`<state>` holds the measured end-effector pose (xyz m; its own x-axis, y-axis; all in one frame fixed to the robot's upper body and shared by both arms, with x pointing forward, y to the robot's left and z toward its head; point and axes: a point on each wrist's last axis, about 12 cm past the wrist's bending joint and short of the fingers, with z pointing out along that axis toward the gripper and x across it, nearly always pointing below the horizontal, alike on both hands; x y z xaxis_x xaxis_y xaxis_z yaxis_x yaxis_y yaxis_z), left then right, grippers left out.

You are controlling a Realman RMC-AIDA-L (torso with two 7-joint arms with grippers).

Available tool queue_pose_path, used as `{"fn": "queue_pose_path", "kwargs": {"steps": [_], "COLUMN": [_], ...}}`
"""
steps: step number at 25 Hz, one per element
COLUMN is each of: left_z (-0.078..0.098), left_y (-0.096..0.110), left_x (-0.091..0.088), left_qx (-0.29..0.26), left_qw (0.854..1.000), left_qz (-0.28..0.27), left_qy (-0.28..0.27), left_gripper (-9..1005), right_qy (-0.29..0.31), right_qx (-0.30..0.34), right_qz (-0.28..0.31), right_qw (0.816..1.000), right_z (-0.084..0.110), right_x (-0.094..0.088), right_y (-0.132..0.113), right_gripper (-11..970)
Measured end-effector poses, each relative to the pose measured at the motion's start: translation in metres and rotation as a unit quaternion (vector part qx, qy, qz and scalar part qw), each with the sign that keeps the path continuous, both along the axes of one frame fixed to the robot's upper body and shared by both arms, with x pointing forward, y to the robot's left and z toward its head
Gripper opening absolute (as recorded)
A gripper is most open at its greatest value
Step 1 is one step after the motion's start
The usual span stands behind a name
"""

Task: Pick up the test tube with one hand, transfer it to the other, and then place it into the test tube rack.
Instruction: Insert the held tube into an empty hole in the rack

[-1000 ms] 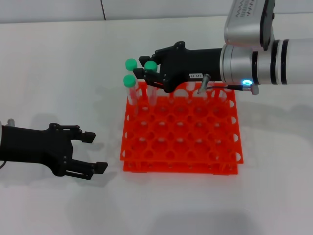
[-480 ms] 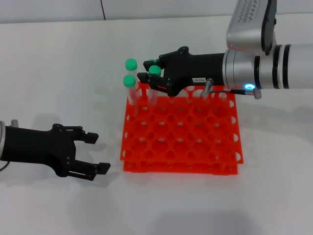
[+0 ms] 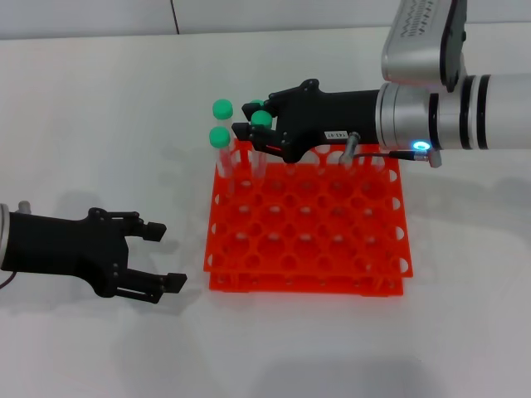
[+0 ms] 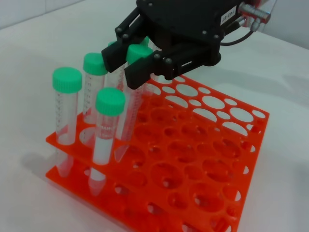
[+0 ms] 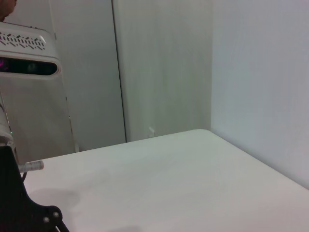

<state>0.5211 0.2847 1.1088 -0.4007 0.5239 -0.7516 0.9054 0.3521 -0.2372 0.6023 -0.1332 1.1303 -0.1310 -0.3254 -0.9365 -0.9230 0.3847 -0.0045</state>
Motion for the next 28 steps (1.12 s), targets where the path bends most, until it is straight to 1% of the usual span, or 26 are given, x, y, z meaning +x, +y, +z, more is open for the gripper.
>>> {"fn": "queue_pose_path", "kwargs": {"steps": [13, 28], "left_z": [0.0002, -0.0004], "left_y": [-0.0012, -0.0036], "left_x": [0.0006, 0.0036], "left_qx": [0.000, 0.003], "left_qw": [1.000, 1.000], "left_qz": [-0.004, -0.007], "left_qy": [-0.004, -0.003], "left_gripper": [884, 884], "right_qy": [0.004, 0.003], "right_qx": [-0.006, -0.002], "right_qz": [-0.002, -0.005], "right_qw": [1.000, 1.000], "right_z": [-0.0036, -0.0017], "right_x": [0.0009, 0.0023], "right_y": [0.0010, 0.0026], "right_gripper": [266, 265]}}
